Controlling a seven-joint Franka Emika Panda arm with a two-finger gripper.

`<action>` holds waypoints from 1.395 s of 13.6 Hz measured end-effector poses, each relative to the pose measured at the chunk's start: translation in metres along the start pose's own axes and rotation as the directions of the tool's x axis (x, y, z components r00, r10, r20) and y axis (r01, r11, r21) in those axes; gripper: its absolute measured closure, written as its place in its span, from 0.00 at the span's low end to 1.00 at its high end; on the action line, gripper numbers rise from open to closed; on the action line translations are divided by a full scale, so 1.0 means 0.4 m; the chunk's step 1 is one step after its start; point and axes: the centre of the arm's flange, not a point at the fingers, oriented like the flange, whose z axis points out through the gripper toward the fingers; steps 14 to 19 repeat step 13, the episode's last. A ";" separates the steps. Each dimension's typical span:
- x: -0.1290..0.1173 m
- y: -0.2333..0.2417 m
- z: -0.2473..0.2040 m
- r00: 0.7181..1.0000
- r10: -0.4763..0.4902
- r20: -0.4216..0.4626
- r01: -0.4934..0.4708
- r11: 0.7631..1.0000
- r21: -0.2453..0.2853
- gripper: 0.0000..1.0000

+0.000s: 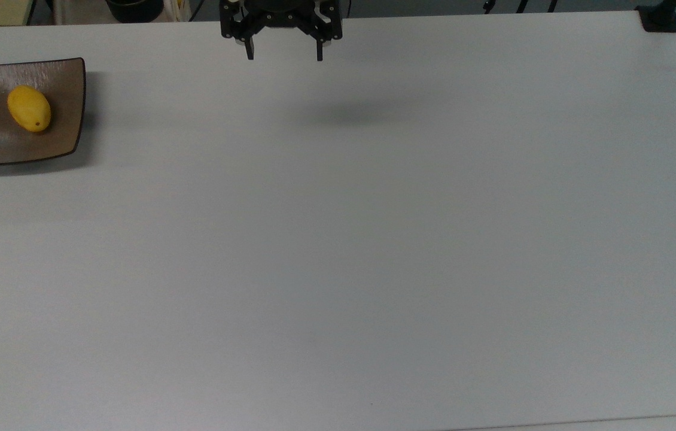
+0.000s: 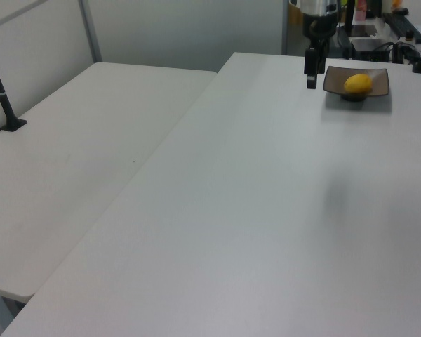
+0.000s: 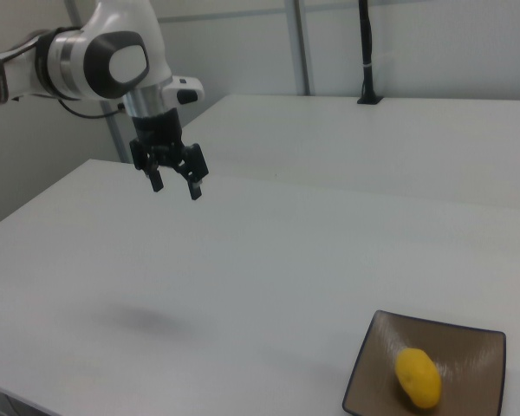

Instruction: Put potatoes on a ceramic plate

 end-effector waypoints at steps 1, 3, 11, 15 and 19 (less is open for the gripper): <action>-0.004 0.011 -0.019 1.000 0.008 -0.014 -0.008 1.000 0.001 0.00; -0.015 0.034 -0.049 0.999 0.025 -0.035 -0.025 1.000 0.005 0.00; -0.027 0.100 -0.069 0.996 0.076 -0.048 -0.075 0.997 0.020 0.00; -0.036 0.117 -0.082 0.995 0.087 -0.056 -0.086 0.996 0.020 0.00; -0.036 0.117 -0.082 0.995 0.087 -0.056 -0.086 0.996 0.020 0.00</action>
